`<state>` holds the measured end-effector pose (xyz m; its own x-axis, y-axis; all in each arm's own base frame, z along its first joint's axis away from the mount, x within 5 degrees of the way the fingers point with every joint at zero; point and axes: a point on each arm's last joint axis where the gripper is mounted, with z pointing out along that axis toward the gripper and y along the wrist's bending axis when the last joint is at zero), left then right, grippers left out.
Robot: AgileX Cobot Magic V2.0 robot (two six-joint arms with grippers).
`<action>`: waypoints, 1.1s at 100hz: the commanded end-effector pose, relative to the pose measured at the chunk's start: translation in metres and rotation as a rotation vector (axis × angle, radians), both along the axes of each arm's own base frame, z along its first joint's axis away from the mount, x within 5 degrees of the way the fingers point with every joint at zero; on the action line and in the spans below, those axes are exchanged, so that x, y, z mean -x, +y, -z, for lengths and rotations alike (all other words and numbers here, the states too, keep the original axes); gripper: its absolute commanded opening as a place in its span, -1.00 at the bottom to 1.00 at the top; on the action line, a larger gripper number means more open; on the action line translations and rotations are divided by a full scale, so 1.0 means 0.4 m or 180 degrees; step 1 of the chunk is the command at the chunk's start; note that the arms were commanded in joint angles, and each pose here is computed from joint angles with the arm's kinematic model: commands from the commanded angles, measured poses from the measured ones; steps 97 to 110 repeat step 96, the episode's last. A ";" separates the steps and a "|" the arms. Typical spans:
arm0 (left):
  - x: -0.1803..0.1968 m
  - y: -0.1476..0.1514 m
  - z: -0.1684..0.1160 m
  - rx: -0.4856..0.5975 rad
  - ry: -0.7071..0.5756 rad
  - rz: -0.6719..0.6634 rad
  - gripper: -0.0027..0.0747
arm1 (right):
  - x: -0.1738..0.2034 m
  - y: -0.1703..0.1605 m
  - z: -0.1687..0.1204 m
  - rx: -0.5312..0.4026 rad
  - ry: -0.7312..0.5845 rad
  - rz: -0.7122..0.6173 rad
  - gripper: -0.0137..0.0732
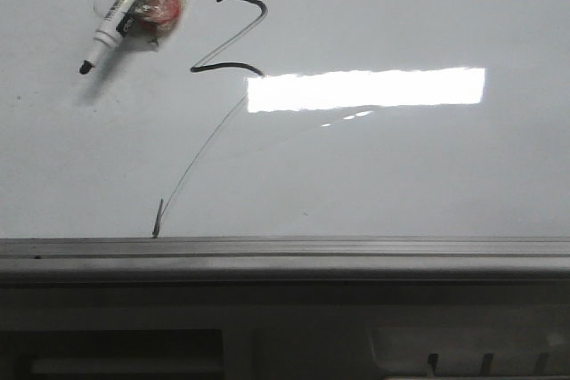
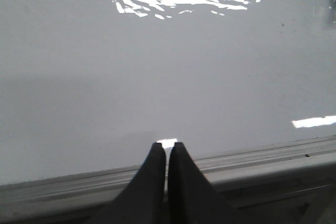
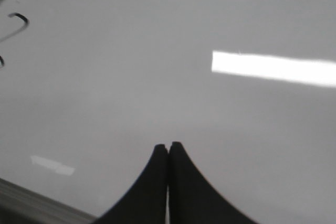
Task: Write number 3 on whiteboard
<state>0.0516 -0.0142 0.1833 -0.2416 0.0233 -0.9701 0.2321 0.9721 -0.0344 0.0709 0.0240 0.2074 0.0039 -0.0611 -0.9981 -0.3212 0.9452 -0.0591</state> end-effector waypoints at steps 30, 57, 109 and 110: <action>0.001 0.000 -0.003 0.0126 -0.0147 -0.0029 -0.99 | 0.044 -0.076 0.086 -0.0186 0.0771 0.1342 -0.83; 0.001 0.000 -0.003 0.0126 -0.0147 -0.0029 -0.99 | 0.045 -0.077 0.085 -0.0199 0.0752 0.1370 -0.83; 0.001 0.000 -0.003 0.0126 -0.0147 -0.0029 -0.99 | 0.045 -0.077 0.085 -0.0199 0.0752 0.1370 -0.83; 0.001 0.000 -0.003 0.0126 -0.0147 -0.0029 -0.99 | 0.045 -0.077 0.085 -0.0199 0.0752 0.1370 -0.83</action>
